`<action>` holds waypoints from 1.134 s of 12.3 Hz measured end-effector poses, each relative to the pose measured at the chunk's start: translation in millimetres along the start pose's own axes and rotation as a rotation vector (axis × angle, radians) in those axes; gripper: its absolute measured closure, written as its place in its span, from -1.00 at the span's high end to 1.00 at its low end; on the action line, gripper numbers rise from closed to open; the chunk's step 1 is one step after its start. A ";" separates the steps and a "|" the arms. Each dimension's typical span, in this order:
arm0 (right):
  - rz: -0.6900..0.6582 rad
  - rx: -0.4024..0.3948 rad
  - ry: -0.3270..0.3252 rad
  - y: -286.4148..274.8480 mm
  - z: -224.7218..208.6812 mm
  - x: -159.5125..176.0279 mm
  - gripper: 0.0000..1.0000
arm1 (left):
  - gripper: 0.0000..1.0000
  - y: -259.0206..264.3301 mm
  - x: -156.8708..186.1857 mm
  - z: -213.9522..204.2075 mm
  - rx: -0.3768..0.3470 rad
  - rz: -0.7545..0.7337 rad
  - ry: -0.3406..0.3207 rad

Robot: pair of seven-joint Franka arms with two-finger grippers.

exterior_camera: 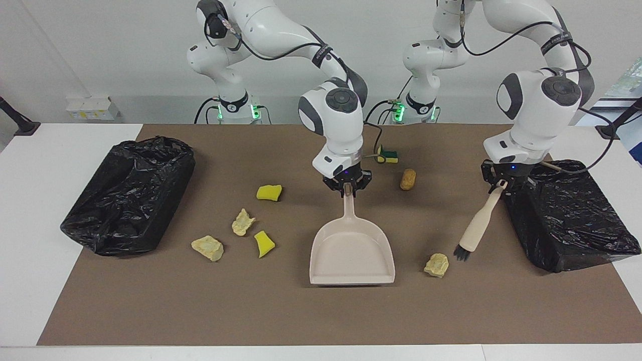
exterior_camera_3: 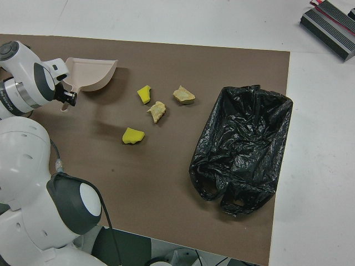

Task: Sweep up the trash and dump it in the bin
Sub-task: 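Lift the wooden brush with the left gripper while the right gripper turns the dustpan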

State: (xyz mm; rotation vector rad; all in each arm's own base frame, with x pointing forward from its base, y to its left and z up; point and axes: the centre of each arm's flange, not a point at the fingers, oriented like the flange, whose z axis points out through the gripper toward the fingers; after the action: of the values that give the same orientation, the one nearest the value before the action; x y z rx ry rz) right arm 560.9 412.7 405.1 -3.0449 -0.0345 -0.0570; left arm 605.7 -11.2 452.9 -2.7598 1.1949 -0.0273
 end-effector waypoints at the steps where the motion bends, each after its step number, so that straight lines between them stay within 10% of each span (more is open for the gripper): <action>1: -0.063 -0.014 -0.023 5.1 -7.2 -2.5 -0.35 | -0.44 -10.7 10.4 7.9 0.025 0.037 -0.002; 9: -0.462 -0.045 -0.125 16.3 4.5 -38.8 -0.35 | -0.44 -40.9 67.7 87.7 0.148 0.208 -0.020; 14: -0.523 -0.029 -0.090 3.9 -0.5 -51.4 -0.35 | -0.44 12.1 89.6 99.3 0.085 0.319 -0.095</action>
State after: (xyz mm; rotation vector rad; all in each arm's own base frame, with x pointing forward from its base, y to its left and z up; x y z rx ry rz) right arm 509.6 407.7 403.3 -2.9721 -0.8372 0.0423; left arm 665.3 -73.1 349.7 -2.4389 1.5510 0.0821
